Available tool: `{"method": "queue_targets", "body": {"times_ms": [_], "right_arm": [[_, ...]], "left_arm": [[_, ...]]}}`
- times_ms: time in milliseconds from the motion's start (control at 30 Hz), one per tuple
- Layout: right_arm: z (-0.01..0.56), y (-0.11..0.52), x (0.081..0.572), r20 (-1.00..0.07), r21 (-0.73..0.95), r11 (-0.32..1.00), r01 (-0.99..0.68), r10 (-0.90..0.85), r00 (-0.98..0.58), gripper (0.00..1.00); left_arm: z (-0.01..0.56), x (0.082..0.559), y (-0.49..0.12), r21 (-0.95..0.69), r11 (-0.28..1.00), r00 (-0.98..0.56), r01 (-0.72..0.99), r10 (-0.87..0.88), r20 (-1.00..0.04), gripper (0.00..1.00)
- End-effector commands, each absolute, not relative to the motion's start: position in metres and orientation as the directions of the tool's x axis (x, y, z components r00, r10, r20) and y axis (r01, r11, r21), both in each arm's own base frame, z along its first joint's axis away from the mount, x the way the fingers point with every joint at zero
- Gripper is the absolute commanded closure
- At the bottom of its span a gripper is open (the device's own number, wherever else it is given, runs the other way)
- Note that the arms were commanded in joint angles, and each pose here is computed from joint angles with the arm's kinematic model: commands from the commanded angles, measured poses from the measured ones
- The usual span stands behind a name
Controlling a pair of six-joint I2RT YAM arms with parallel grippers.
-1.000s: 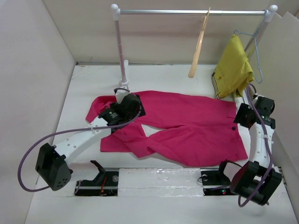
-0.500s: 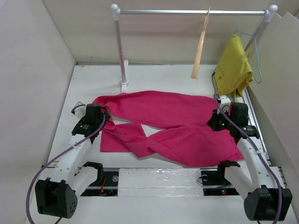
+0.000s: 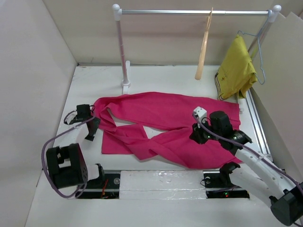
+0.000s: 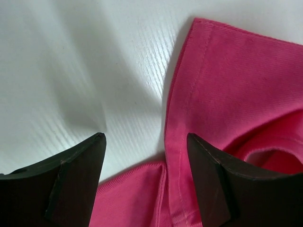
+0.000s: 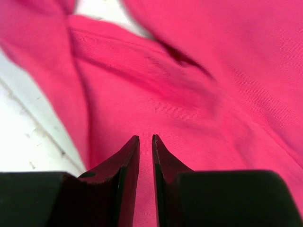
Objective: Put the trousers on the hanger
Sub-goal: Flatten out the trousers at the center of the board.
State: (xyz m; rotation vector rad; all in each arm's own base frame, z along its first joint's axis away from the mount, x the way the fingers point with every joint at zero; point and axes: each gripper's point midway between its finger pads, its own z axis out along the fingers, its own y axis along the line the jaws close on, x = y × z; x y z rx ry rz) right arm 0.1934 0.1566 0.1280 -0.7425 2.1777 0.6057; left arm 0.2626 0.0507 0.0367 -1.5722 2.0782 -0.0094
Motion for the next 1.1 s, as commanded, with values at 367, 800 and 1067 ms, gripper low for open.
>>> {"method": "queue_targets", "body": {"times_ms": [367, 800, 1067], "right_arm": [[0.178, 0.229, 0.193, -0.834, 0.154, 0.622, -0.767, -0.335, -0.439, 0.82], [0.169, 0.231, 0.190, -0.799, 0.154, 0.627, -0.764, -0.376, -0.469, 0.73], [0.165, 0.272, 0.178, -0.776, 0.141, 0.500, -0.854, -0.480, -0.409, 0.79]], "left_arm": [[0.034, 0.325, 0.092, -0.136, 0.379, -0.263, -0.915, -0.818, -0.511, 1.00], [0.168, 0.433, 0.154, -0.097, 0.481, -0.244, -0.871, -0.597, -0.764, 0.94], [0.185, 0.407, 0.109, -0.133, 0.609, -0.333, -0.782, -0.589, -0.736, 0.22]]}}
